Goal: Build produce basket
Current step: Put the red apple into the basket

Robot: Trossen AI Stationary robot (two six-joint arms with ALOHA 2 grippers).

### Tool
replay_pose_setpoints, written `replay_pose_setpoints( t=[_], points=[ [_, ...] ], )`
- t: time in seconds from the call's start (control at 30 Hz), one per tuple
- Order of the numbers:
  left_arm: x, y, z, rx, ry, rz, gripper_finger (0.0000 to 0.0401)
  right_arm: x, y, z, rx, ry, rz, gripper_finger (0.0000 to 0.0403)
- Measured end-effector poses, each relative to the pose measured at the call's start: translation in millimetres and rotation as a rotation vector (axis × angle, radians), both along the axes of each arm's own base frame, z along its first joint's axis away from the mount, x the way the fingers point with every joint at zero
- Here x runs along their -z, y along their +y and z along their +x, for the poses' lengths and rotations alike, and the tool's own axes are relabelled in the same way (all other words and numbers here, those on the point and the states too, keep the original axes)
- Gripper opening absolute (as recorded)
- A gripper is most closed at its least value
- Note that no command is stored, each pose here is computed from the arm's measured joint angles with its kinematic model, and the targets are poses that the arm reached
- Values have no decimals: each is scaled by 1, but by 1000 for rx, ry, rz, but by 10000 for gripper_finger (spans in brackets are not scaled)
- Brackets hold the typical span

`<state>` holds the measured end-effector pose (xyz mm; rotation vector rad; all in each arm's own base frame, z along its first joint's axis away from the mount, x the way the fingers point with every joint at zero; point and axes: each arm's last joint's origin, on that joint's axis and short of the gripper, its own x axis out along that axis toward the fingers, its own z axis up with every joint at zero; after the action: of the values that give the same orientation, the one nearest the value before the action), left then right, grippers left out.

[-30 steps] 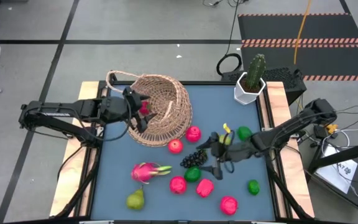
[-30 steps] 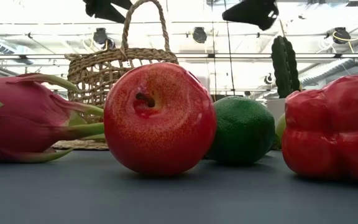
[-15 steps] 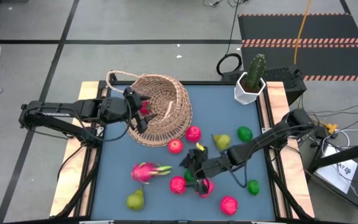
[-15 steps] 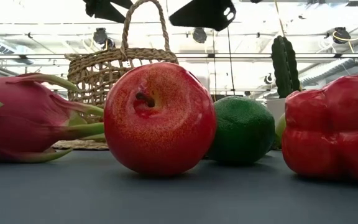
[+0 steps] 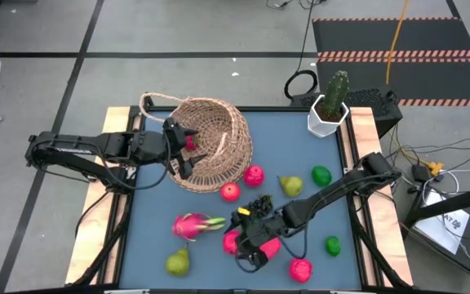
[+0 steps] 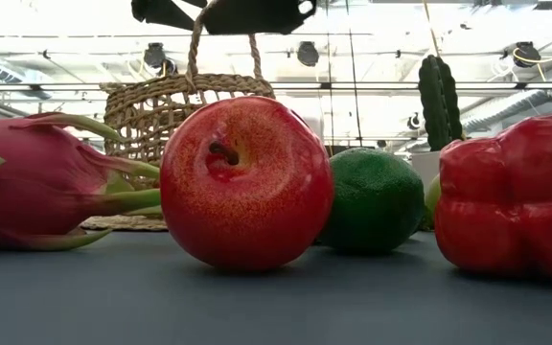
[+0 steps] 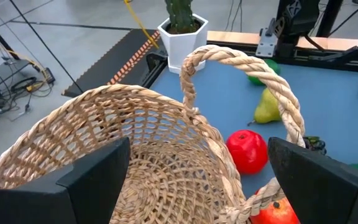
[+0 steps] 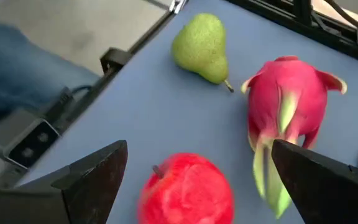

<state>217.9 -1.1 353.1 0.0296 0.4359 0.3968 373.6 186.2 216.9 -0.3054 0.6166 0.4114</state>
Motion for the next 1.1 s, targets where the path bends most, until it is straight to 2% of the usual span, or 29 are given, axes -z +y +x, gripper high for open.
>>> replay_pose_setpoints(
  t=[0.2, 0.43, 0.67, 0.87, 1.03, 1.1],
  points=[
    [0, 0, 0, -1, 1, -1, 381, 4, -4, 8, -83, 16, -122, 393],
    [1, 0, 0, -4, 6, -7, 381, 10, -17, 8, -138, 96, -133, 393],
    [1, 0, -1, -4, 13, -6, 381, 24, -19, 3, -216, 89, -216, 393],
    [2, 0, -1, -4, 17, -6, 381, 36, -22, 0, -167, 102, -167, 393],
    [2, 0, -1, -4, 17, -6, 381, 35, -20, -1, -144, 153, -9, 393],
    [2, 0, -1, -4, 17, -6, 381, 35, -20, -1, -126, 168, 16, 393]
  ],
)
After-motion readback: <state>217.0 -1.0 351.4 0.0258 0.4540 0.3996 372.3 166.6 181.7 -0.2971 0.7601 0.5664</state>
